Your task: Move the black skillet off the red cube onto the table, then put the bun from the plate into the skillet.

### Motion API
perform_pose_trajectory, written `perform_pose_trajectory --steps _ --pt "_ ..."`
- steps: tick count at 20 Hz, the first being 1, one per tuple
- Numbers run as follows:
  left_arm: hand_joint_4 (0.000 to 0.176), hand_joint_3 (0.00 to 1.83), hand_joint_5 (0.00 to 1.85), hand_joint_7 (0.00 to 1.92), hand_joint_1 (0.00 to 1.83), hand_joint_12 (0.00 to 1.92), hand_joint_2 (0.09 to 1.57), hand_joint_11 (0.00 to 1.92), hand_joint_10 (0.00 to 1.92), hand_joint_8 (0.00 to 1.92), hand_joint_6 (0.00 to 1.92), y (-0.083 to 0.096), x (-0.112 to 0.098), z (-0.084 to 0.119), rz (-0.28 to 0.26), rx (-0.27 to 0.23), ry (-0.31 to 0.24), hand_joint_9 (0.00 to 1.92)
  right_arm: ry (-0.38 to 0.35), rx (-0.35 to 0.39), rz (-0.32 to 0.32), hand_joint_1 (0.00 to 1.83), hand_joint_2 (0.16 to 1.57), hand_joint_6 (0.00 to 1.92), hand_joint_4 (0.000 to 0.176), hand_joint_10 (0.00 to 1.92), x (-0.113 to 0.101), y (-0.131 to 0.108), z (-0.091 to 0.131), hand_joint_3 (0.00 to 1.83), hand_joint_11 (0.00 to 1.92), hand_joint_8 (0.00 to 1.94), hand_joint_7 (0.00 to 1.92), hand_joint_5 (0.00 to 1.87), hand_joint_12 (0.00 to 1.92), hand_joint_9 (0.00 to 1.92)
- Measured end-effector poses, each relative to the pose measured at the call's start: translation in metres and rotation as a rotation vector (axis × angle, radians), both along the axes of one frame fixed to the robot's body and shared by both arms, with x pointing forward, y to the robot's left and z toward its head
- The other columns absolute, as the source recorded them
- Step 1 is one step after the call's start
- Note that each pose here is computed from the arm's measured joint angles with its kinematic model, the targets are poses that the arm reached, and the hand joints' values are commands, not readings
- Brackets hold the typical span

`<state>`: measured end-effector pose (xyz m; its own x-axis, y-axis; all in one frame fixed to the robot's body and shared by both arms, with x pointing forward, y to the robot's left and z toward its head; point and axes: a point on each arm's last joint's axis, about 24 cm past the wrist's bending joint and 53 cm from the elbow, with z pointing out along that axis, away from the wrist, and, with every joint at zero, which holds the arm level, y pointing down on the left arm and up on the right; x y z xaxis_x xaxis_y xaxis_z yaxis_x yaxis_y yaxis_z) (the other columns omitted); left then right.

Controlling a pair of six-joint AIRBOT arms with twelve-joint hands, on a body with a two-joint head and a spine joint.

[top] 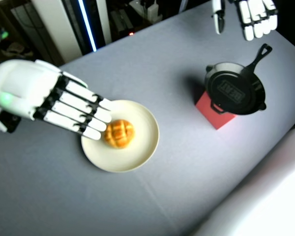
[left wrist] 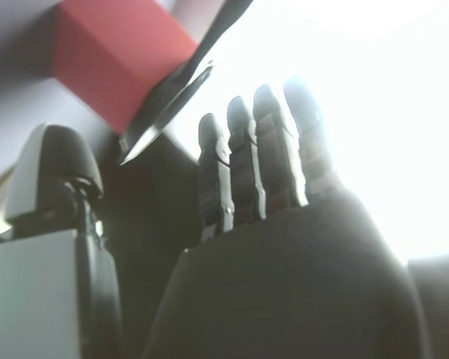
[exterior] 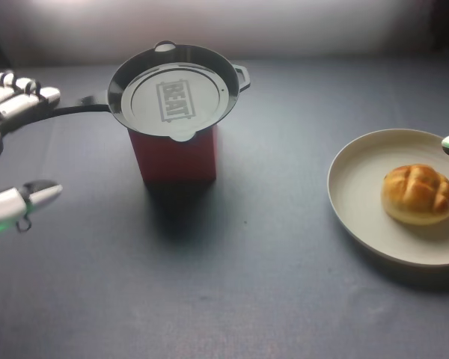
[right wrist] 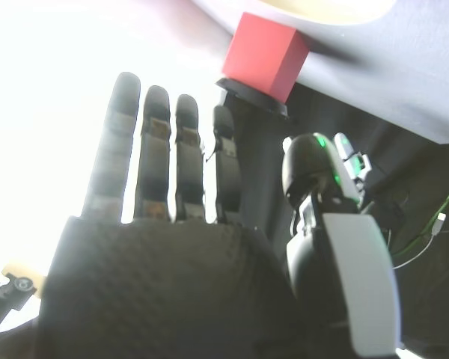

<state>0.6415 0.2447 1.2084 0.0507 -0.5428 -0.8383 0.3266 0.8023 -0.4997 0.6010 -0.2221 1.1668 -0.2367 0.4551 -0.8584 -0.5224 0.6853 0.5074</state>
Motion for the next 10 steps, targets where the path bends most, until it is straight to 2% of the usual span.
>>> perform_pose_trajectory --steps 1,2,4,5,6,7,8,9,10 --pt "0.103 0.00 0.34 0.35 0.62 0.63 1.06 0.00 0.02 0.00 0.00 0.004 0.006 -0.001 0.015 -0.008 0.006 0.31 0.000 -0.001 0.002 0.38 1.39 0.00 0.027 0.00 0.000 0.000 -0.001 0.00 0.29 0.00 0.32 0.35 0.13 0.31" --pt "0.097 0.00 0.34 0.33 0.63 0.63 1.05 0.00 0.01 0.00 0.00 0.007 0.013 -0.002 0.030 -0.021 0.013 0.31 0.002 -0.002 0.001 0.38 1.39 0.00 0.032 0.00 0.000 0.000 -0.001 0.00 0.29 0.00 0.32 0.35 0.13 0.31" --pt "0.102 0.00 0.30 0.30 0.57 0.63 1.05 0.00 0.00 0.00 0.00 0.012 0.026 -0.005 0.051 -0.038 0.033 0.30 0.004 -0.003 0.002 0.40 1.38 0.00 0.039 0.00 0.000 0.001 -0.002 0.00 0.30 0.00 0.33 0.35 0.12 0.32" --pt "0.091 0.00 0.28 0.30 0.58 0.67 1.07 0.00 0.00 0.00 0.00 0.013 0.034 -0.006 0.061 -0.053 0.042 0.30 0.005 -0.004 0.004 0.42 1.39 0.00 0.027 0.01 0.000 0.001 -0.002 0.00 0.32 0.00 0.34 0.36 0.13 0.34" --pt "0.094 0.00 0.28 0.30 0.57 0.67 1.07 0.00 0.00 0.00 0.00 0.014 0.042 -0.007 0.070 -0.065 0.047 0.29 0.005 -0.004 0.005 0.46 1.39 0.00 0.031 0.01 0.000 0.001 -0.002 0.00 0.34 0.00 0.34 0.36 0.14 0.35" --pt "0.103 0.00 0.29 0.30 0.59 0.70 1.07 0.00 0.00 0.00 0.00 0.015 0.047 -0.007 0.074 -0.068 0.052 0.30 0.005 -0.005 0.004 0.47 1.39 0.00 0.042 0.00 0.000 0.001 -0.003 0.00 0.33 0.00 0.32 0.35 0.14 0.34" --pt "0.106 0.00 0.30 0.30 0.62 0.71 1.07 0.00 0.00 0.00 0.00 0.017 0.054 -0.006 0.077 -0.071 0.059 0.31 0.009 -0.006 0.003 0.47 1.39 0.00 0.036 0.00 0.000 0.001 -0.004 0.00 0.34 0.00 0.32 0.36 0.14 0.34" --pt "0.098 0.00 0.30 0.31 0.63 0.70 1.07 0.00 0.00 0.00 0.00 0.018 0.061 -0.005 0.078 -0.072 0.067 0.30 0.013 -0.012 0.002 0.47 1.40 0.01 0.027 0.00 0.000 0.000 -0.005 0.00 0.33 0.00 0.32 0.36 0.13 0.33" --pt "0.097 0.00 0.30 0.31 0.63 0.67 1.05 0.00 0.00 0.00 0.00 0.019 0.067 -0.003 0.081 -0.073 0.072 0.29 0.018 -0.015 0.002 0.47 1.40 0.01 0.018 0.00 0.000 0.000 -0.007 0.00 0.32 0.00 0.32 0.37 0.13 0.33"
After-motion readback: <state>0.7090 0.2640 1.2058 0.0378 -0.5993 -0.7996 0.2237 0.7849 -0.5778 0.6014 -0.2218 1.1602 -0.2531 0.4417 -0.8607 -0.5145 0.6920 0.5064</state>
